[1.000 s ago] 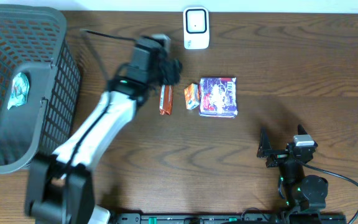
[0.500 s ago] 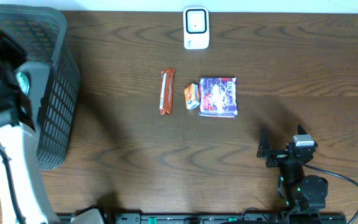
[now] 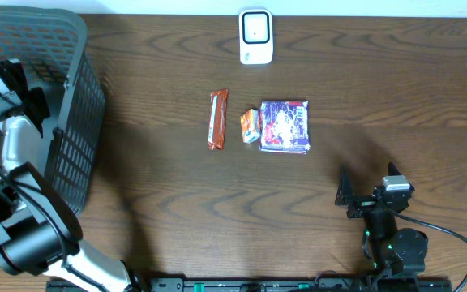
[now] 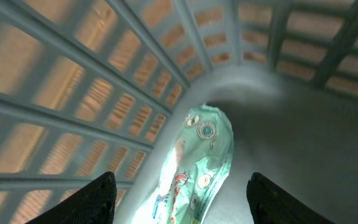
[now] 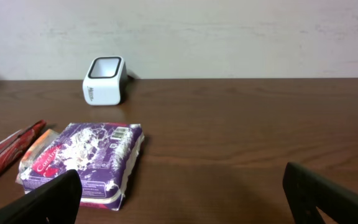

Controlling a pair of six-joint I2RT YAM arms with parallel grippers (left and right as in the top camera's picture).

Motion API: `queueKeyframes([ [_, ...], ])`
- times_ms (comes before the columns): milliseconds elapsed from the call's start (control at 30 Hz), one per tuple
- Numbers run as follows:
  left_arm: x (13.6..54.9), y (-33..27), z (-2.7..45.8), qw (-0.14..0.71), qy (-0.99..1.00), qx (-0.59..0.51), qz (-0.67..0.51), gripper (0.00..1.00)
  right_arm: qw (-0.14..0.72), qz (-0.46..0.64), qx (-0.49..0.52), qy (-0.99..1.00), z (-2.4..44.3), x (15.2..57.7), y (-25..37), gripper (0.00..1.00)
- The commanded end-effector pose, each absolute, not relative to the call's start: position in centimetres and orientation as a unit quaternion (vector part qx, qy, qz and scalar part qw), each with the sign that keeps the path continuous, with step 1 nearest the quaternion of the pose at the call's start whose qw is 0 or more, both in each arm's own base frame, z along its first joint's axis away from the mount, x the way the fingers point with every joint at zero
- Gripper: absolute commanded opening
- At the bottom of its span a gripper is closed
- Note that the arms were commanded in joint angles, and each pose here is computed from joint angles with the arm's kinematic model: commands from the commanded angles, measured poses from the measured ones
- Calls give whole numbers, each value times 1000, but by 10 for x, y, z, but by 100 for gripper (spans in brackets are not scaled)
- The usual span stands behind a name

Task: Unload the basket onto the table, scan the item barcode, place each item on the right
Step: 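Reach the left gripper into the basket and grasp the green packet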

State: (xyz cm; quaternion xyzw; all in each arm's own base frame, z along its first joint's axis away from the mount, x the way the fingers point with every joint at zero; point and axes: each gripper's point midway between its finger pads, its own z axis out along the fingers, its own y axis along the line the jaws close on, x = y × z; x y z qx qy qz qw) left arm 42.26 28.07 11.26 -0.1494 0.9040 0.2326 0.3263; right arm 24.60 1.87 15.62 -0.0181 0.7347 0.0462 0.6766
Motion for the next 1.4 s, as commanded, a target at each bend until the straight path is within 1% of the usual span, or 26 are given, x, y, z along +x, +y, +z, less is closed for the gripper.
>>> queueKeyframes([
  [0, 416, 300, 93, 308, 906, -155, 245, 68, 677, 39, -20, 735, 155, 246, 16, 99],
  [200, 414, 301, 51, 287, 922, -154, 210, 68, 677, 39, -20, 735, 155, 246, 16, 99],
  [300, 414, 300, 37, 276, 926, -154, 206, 68, 677, 39, -20, 735, 155, 246, 16, 99],
  [367, 412, 300, 28, 268, 929, -154, 202, 65, 677, 39, -20, 735, 155, 246, 16, 99],
  [433, 410, 298, 20, 260, 933, -154, 198, 51, 677, 39, -20, 735, 155, 246, 16, 99],
  [467, 409, 298, 17, 256, 934, -156, 196, 39, 677, 39, -20, 735, 155, 246, 16, 99],
  [500, 408, 297, 15, 253, 935, -157, 194, 31, 677, 39, -20, 735, 155, 246, 16, 99],
  [533, 407, 296, 14, 249, 936, -157, 193, 11, 677, 39, -20, 735, 155, 246, 16, 99],
  [567, 406, 296, 17, 250, 936, -157, 193, 7, 677, 39, -20, 735, 155, 246, 16, 99],
  [667, 409, 297, 40, 276, 923, -189, 192, 7, 677, 39, -20, 735, 155, 246, 16, 99],
  [700, 413, 299, 67, 308, 906, -221, 189, 7, 677, 39, -20, 735, 155, 246, 16, 99],
  [767, 421, 294, 110, 363, 886, -232, 173, 7, 677, 39, -20, 735, 155, 246, 16, 99],
  [833, 430, 278, 192, 462, 844, -234, 139, 7, 677, 39, -20, 735, 155, 246, 16, 99],
  [867, 430, 269, 225, 500, 824, -236, 121, 7, 677, 39, -20, 735, 155, 246, 16, 99],
  [967, 417, 239, 317, 598, 762, -239, 65, 7, 677, 39, -20, 735, 155, 246, 16, 99],
  [1033, 397, 216, 373, 650, 721, -238, 37, 7, 677, 39, -20, 735, 155, 246, 16, 99],
  [1167, 363, 169, 443, 713, 665, -223, 1, 7, 677, 39, -20, 735, 155, 246, 16, 99],
  [1200, 358, 157, 454, 722, 657, -216, -11, 7, 677, 39, -20, 735, 155, 246, 16, 99],
  [1267, 351, 119, 474, 738, 645, -189, -48, 7, 677, 39, -20, 735, 155, 246, 16, 99],
  [1367, 354, 58, 479, 734, 656, -135, -107, 7, 677, 39, -20, 735, 155, 246, 16, 99],
])
